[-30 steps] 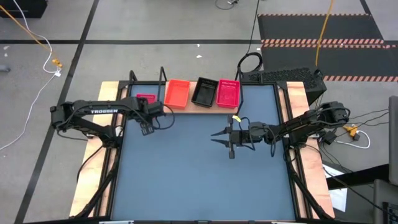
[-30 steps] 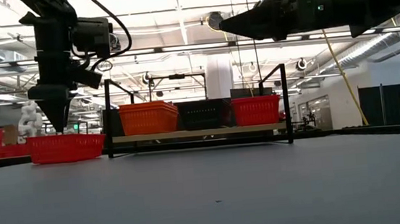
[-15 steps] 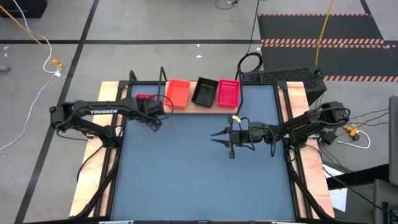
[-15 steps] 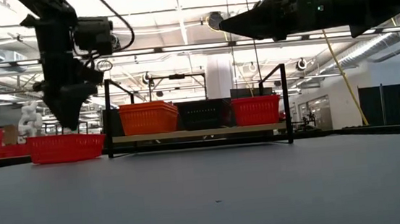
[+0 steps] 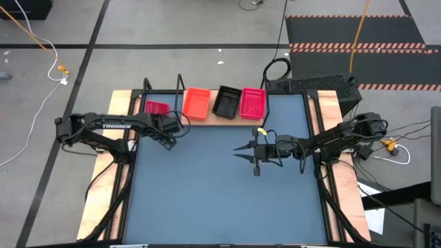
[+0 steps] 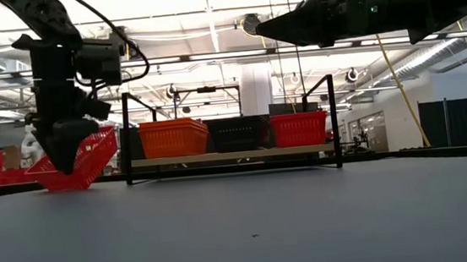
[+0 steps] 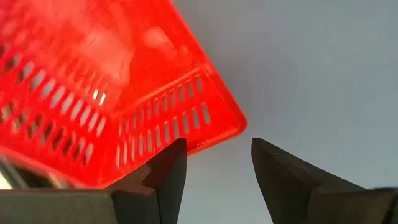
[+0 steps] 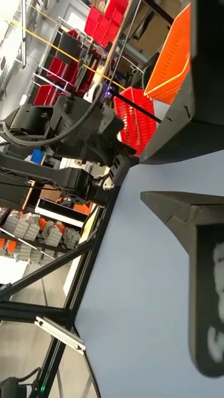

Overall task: Stack baskets on shelf by color
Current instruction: Stack the red bin on top of the red bin on the shelf

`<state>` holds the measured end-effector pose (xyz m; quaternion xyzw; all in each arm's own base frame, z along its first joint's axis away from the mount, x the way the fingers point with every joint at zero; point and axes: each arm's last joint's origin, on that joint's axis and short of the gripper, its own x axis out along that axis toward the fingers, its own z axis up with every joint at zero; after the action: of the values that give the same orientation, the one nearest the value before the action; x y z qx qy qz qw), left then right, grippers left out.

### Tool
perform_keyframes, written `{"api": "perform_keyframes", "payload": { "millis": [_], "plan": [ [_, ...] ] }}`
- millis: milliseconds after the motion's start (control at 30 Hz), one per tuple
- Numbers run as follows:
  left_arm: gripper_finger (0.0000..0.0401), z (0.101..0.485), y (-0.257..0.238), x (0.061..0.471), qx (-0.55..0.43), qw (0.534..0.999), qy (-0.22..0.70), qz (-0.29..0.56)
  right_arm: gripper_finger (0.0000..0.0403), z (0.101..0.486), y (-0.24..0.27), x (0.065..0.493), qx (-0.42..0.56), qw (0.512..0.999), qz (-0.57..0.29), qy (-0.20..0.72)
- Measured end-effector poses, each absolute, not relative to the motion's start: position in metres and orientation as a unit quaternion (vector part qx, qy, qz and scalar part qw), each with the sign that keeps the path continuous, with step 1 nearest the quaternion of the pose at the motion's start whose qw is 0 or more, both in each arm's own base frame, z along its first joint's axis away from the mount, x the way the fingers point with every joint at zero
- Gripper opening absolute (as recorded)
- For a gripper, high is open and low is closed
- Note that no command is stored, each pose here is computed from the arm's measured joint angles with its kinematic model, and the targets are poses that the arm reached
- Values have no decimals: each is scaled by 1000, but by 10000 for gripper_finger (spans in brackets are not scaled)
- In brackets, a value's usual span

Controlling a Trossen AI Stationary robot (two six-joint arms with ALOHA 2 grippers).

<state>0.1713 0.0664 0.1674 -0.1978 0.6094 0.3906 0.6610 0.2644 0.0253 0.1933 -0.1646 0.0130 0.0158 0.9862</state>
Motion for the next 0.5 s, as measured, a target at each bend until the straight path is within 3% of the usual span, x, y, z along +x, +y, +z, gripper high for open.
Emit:
{"api": "perform_keyframes", "payload": {
  "millis": [233,500],
  "plan": [
    [182,169,60,180,-159,698,605,348,73,193,25,264,-164,986,16,13],
    [181,169,62,180,-122,699,607,357,73,193,25,264,-164,986,16,13]
  ]
}}
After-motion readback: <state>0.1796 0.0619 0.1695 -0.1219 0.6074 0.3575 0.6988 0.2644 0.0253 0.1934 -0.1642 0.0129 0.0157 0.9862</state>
